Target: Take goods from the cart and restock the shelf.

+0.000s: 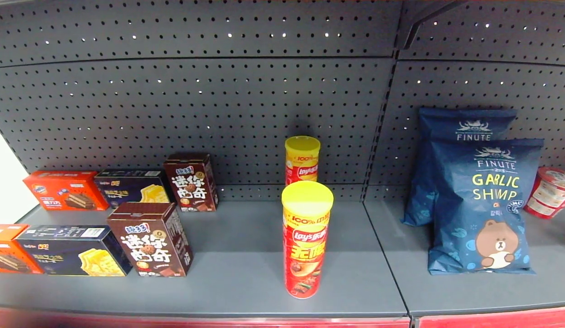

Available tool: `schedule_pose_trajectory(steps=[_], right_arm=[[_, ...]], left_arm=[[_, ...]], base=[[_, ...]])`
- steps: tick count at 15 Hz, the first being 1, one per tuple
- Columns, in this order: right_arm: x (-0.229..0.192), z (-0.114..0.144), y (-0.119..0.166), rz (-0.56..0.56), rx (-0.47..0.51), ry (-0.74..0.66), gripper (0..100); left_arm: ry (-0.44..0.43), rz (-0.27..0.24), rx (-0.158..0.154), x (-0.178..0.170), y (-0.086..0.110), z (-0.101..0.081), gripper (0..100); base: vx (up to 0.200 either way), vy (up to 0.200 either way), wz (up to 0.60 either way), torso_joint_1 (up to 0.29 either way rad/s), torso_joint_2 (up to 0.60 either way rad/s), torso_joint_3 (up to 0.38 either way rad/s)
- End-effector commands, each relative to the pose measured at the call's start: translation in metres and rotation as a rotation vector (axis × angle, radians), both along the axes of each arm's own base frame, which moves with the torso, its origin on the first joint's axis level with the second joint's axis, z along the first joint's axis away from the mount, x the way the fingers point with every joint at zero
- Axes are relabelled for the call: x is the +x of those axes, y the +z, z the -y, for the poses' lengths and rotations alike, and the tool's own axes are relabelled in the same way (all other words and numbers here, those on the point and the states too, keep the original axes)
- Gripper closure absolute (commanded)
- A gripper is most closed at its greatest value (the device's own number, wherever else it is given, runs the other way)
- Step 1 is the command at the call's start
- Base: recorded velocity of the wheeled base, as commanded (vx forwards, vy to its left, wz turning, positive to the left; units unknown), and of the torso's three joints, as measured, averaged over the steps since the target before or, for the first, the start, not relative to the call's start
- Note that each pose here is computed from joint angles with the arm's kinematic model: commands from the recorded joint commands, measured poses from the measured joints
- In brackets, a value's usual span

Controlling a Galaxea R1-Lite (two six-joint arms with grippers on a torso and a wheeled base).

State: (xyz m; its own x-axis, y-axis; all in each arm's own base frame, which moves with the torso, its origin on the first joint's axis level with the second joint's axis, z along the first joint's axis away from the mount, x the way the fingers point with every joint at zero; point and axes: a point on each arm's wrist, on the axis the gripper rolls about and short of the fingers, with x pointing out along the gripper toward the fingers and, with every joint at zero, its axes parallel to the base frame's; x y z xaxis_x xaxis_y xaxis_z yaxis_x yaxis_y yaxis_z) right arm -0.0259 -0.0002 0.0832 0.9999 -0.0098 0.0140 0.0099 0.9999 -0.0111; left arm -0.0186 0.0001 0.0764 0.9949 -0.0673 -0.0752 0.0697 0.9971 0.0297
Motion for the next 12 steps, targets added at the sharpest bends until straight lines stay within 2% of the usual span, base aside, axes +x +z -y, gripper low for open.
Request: schedule_pose_trajectory(steps=[1,10,11,12], right_arm=[[0.0002,0.0,-0.0001,-0.002,-0.001,0.001,0],[0.0002,0.0,-0.0001,-0.002,0.001,-0.001,0],[0.0002,0.0,-0.0001,-0.002,0.001,-0.001,0],[0.0002,0.0,-0.0001,-0.002,0.001,-0.002,0]], left_arm=[[0.0,-0.004,0.0,0.0003,0.0001,0.0,0],[0.0,-0.006,-0.001,0.0004,-0.0004,0.0,0],[0.0,-0.005,-0.001,0.0003,0.0001,0.0,0],[0.0,-0.005,-0.001,0.0003,0.0001,0.0,0]], base=[[0.0,0.0,0.0,0.0,0.0,0.0],[0.0,0.0,0.0,0.0,0.0,0.0],[0.0,0.0,0.6,0.007,0.0,-0.002],[0.0,0.0,0.0,0.0,0.0,0.0]])
